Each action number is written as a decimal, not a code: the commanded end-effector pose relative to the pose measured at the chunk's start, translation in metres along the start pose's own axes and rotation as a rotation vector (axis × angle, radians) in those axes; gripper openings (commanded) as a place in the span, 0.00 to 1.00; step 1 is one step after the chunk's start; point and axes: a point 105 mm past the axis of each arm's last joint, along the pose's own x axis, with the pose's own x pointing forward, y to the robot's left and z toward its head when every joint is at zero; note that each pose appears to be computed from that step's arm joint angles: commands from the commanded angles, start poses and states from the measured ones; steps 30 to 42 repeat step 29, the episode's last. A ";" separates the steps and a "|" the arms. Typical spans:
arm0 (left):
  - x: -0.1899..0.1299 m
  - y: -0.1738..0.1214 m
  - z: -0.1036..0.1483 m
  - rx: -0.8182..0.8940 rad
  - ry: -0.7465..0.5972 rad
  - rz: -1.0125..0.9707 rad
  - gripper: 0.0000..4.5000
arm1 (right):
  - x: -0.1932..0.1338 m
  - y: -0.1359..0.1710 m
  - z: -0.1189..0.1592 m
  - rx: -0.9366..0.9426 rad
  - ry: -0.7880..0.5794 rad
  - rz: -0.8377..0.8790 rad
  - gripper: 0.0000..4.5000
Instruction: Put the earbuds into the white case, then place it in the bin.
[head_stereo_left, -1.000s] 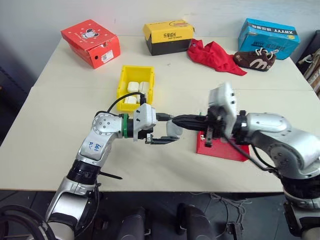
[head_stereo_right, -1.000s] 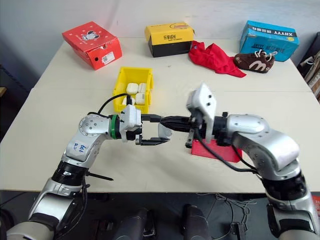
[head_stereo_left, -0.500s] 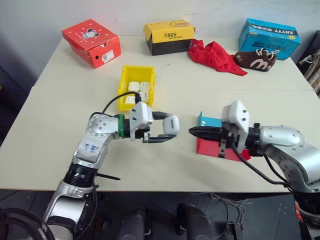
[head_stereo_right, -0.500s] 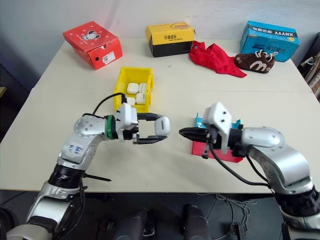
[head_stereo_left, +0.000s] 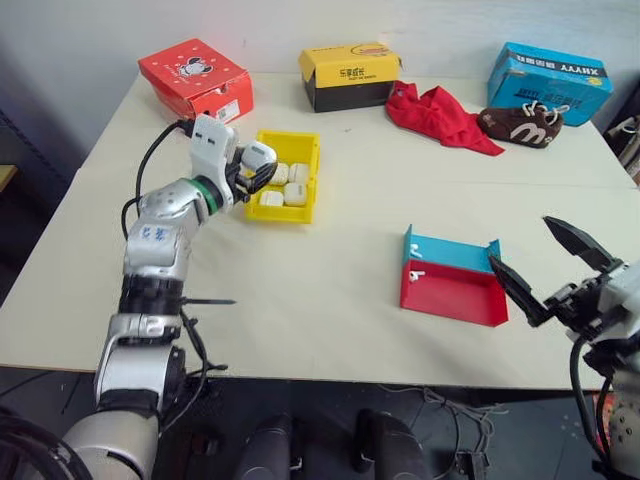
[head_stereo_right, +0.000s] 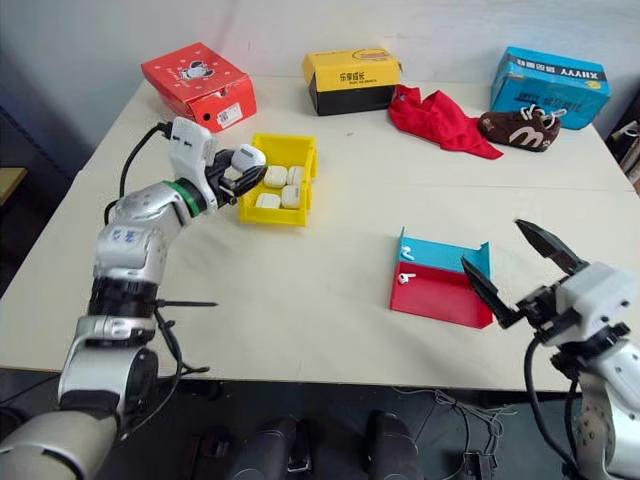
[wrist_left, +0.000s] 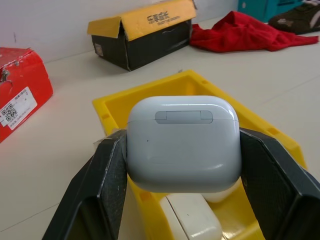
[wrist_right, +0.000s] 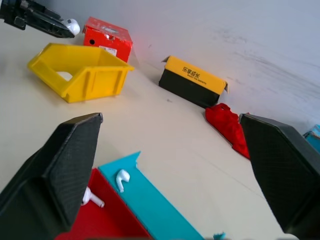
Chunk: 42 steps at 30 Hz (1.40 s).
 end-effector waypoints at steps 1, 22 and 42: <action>0.016 -0.005 0.007 0.006 -0.010 -0.023 0.62 | -0.008 -0.013 0.007 -0.035 -0.042 -0.056 0.99; -0.190 0.028 -0.041 0.322 0.135 -0.246 1.00 | -0.018 -0.064 -0.023 -0.114 0.183 0.311 1.00; -0.258 0.030 -0.067 0.228 0.218 -0.117 1.00 | -0.009 -0.070 -0.040 -0.119 0.252 0.477 1.00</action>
